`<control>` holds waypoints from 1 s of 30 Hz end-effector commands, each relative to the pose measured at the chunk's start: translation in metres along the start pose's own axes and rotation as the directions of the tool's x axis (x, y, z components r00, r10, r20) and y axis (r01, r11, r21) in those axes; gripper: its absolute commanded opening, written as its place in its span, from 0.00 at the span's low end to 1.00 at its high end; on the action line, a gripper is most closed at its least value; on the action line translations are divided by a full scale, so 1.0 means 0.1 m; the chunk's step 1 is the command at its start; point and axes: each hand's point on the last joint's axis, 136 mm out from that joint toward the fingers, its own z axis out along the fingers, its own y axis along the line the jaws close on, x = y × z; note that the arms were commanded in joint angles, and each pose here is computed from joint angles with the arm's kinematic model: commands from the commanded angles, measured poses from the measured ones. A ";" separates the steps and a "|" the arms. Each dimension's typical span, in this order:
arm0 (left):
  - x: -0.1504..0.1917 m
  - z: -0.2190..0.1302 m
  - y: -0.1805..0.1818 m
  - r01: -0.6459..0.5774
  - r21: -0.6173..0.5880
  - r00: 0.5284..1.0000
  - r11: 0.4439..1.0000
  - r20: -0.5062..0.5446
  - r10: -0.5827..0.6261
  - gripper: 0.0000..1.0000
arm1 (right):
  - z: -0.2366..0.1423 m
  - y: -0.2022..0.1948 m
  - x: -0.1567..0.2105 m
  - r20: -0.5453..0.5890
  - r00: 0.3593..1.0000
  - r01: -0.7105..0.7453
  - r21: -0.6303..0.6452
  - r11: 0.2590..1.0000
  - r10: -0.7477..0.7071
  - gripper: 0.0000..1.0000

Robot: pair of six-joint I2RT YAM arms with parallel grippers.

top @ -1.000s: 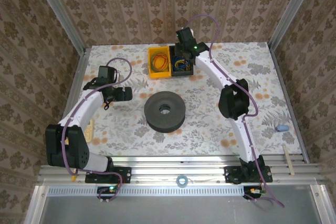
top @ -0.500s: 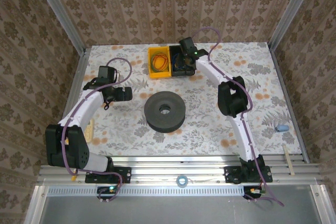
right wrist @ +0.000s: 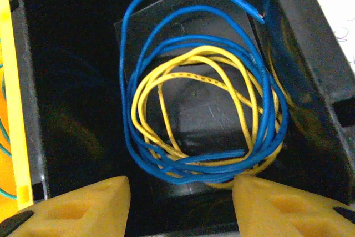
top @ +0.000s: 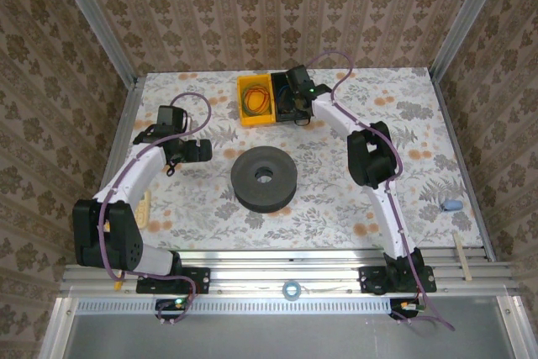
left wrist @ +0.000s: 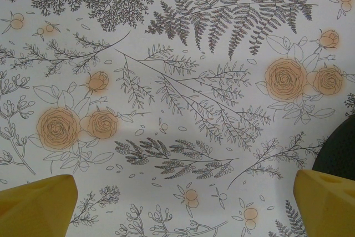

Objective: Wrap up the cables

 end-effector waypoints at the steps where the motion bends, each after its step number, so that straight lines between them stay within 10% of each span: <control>1: 0.02 -0.04 -0.01 -0.022 0.007 1.000 1.000 0.000 0.022 1.00 | 0.07 -0.02 0.03 -0.016 0.999 -0.047 -0.013 0.999 0.046 0.54; 30: 0.05 -0.05 0.00 -0.026 0.001 1.000 1.000 0.000 0.026 1.00 | 0.15 0.07 -0.24 0.126 0.953 -0.254 -0.161 0.954 0.275 0.51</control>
